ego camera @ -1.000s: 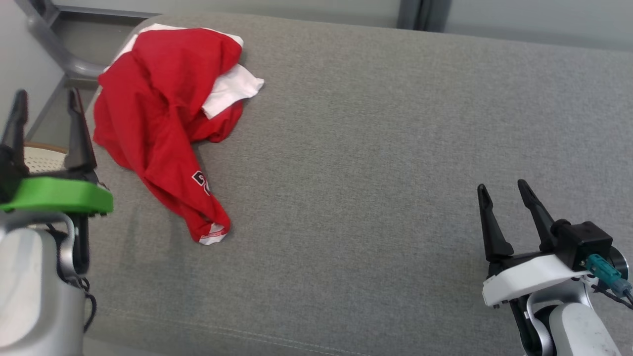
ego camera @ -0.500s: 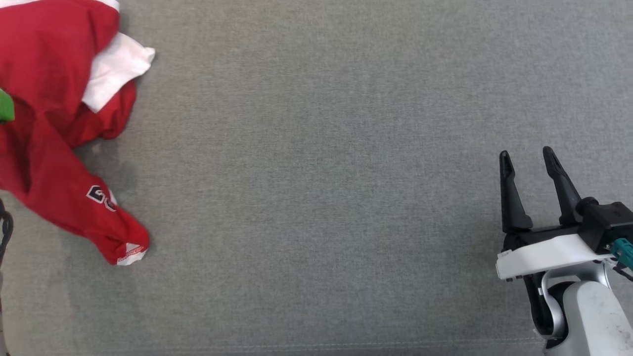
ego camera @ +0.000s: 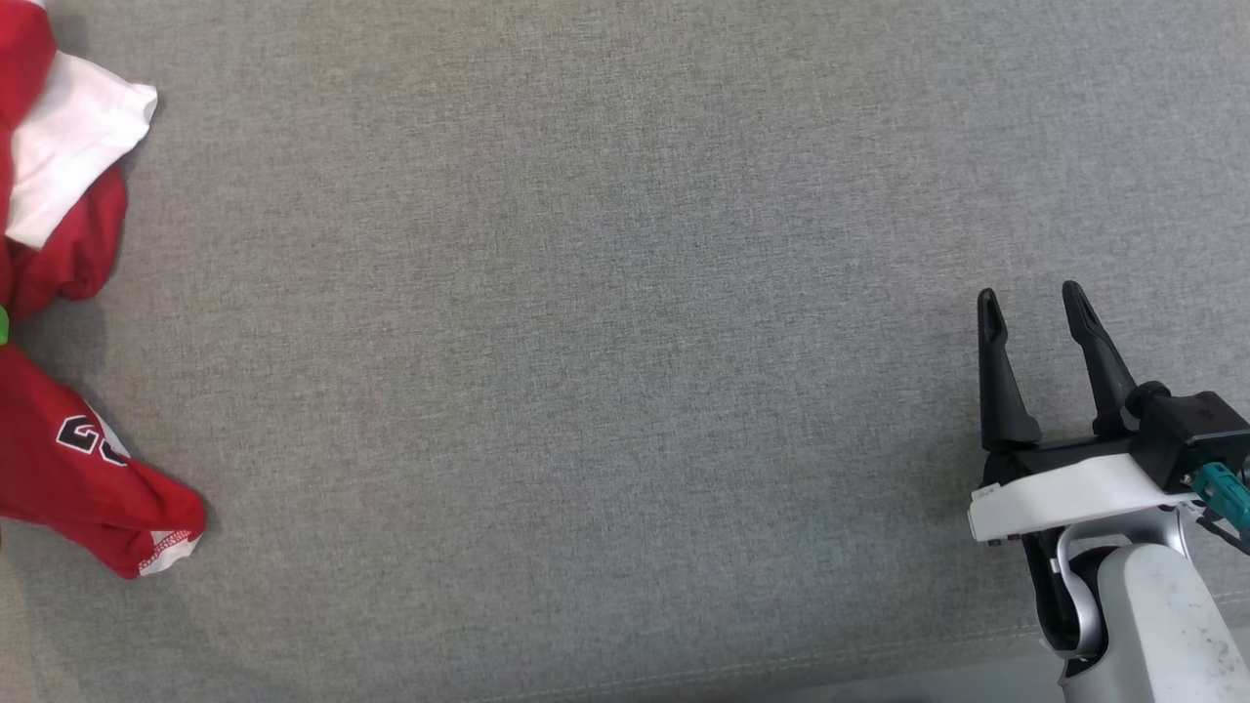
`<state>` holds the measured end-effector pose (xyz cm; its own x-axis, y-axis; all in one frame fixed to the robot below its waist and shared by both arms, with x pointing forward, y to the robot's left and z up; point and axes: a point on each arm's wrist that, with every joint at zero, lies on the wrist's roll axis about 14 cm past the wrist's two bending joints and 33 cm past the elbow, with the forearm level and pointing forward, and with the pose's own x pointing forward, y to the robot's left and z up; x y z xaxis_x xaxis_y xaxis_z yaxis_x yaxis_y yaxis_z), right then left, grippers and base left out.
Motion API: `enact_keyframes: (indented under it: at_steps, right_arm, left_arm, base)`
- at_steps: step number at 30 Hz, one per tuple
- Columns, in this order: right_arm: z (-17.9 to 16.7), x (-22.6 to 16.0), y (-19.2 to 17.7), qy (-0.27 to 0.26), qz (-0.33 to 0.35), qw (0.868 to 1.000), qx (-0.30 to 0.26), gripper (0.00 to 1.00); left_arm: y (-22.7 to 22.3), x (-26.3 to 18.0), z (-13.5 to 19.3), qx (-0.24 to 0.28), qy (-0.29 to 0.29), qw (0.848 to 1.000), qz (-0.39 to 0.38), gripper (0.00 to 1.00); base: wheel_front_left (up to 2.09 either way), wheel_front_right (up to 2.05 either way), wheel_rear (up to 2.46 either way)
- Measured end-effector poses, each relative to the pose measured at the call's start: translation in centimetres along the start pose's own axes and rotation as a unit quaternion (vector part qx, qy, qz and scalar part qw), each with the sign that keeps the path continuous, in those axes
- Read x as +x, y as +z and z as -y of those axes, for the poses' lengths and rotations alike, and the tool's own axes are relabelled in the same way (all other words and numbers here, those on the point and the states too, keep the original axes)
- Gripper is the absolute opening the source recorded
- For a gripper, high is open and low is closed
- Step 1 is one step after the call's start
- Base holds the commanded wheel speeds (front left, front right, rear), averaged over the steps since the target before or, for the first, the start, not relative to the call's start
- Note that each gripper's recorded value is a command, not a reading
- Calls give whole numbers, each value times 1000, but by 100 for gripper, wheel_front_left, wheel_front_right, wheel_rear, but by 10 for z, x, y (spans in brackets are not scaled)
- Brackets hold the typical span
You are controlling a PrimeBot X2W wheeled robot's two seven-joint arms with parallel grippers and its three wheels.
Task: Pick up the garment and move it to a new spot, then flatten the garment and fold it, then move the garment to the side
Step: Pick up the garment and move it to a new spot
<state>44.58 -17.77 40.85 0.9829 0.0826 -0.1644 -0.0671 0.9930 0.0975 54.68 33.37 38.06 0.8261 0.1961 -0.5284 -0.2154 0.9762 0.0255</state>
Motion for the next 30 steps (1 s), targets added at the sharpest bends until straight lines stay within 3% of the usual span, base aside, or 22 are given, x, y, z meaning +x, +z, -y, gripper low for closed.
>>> enact_keyframes:
  at_steps: [3,4,5,6,14,20,25,30]
  right_arm:
    - [-1,0,0,0,0,1000,1,100]
    - [-1,0,0,1,0,1000,1,100]
    - [-2,0,0,1,0,1000,1,100]
    - [-2,0,1,2,2,1000,2,100]
    - [-9,-2,10,10,12,1000,3,100]
    - [-14,-6,20,17,23,1000,4,100]
    - [-20,-12,30,22,36,999,11,100]
    - [-20,-22,35,18,44,999,20,100]
  left_arm:
    - [-14,-1,-3,-6,5,1000,-26,100]
    - [-15,-1,-4,-7,7,1000,-26,49]
    - [-16,-2,-5,-7,8,1000,-27,5]
    - [-16,-2,-6,-7,8,1000,-26,0]
    - [1,-14,-12,-6,12,1000,17,0]
    - [49,-30,-12,-1,6,994,113,0]
    - [124,-56,-3,27,-10,972,231,0]
    - [199,-95,28,45,-48,938,340,0]
  base:
    - [0,0,0]
    - [0,0,0]
    - [0,0,0]
    - [0,0,0]
    - [0,0,0]
    - [0,0,0]
    - [0,0,0]
    - [0,0,0]
